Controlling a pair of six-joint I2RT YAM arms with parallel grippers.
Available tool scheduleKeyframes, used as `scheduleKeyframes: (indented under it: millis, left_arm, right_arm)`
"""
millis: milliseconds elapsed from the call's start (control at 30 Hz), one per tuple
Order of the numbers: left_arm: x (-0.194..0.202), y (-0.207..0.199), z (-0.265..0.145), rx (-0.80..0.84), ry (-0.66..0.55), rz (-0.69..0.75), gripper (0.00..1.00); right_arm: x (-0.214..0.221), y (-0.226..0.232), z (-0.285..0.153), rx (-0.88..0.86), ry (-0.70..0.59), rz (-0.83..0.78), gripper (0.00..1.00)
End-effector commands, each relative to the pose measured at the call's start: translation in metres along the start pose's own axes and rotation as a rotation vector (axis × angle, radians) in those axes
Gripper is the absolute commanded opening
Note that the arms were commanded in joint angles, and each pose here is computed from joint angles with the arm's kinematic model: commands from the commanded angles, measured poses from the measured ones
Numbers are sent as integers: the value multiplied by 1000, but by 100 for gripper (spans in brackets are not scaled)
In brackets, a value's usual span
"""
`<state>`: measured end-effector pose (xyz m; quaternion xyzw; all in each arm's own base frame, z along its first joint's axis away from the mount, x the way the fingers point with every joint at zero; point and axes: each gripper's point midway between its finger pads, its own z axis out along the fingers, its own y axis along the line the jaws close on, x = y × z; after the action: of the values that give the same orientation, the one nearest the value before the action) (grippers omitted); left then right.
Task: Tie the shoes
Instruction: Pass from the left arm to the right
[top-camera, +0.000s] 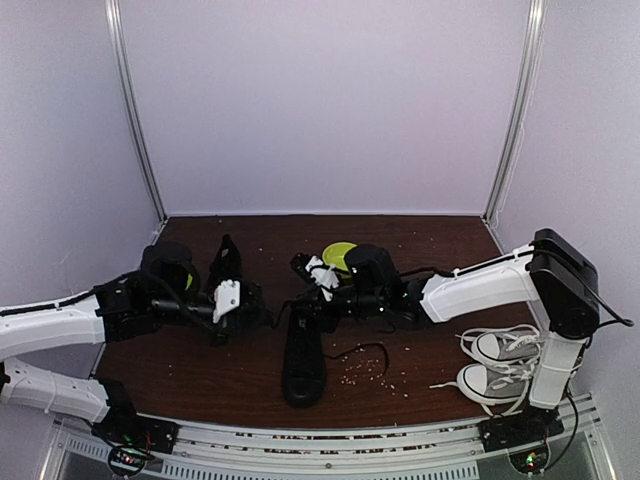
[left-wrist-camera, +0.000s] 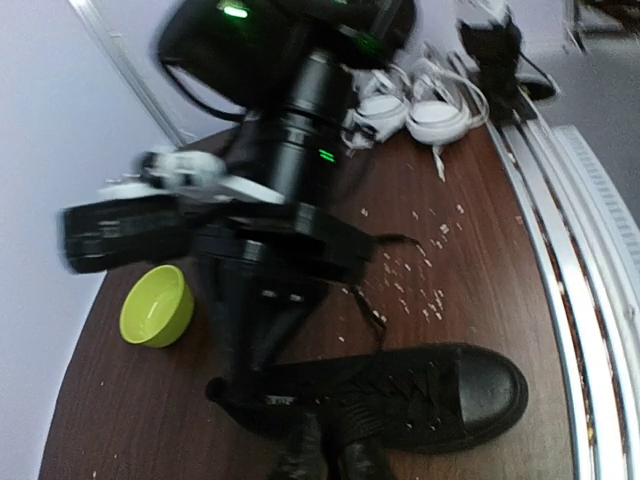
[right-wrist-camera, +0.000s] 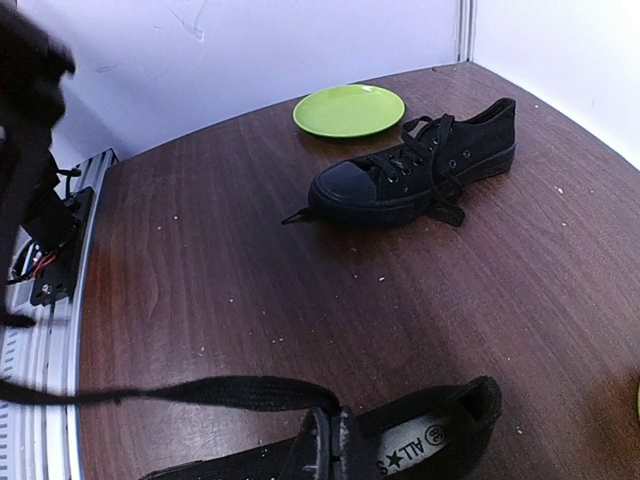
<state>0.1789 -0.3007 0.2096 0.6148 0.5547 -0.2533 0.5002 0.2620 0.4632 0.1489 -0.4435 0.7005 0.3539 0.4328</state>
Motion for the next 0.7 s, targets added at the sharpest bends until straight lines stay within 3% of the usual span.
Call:
scheduleKeyframes:
  millis: [0, 133, 233, 367, 467, 567, 667]
  left_arm:
    - [35, -40, 19, 144, 125, 136, 22]
    - [49, -72, 41, 322, 255, 162, 58]
    - [38, -70, 46, 354, 268, 112, 66]
    - [-2, -45, 27, 257, 82, 115, 62]
    - [-17, -9, 6, 131, -32, 80, 43]
    - [10, 21, 7, 53, 44, 80, 35]
    - [38, 21, 20, 134, 155, 177, 34]
  right_arm:
    - [-8, 3, 0, -38, -44, 11, 0]
    - [-7, 6, -3, -63, -65, -3, 0]
    - [-6, 7, -7, -79, -73, -21, 0]
    - [-2, 10, -10, -92, -73, -60, 0]
    - [-1, 11, -11, -96, -70, -89, 0]
    - [-2, 12, -11, -100, -71, -108, 0]
    - [-2, 12, -10, -103, -75, -115, 0]
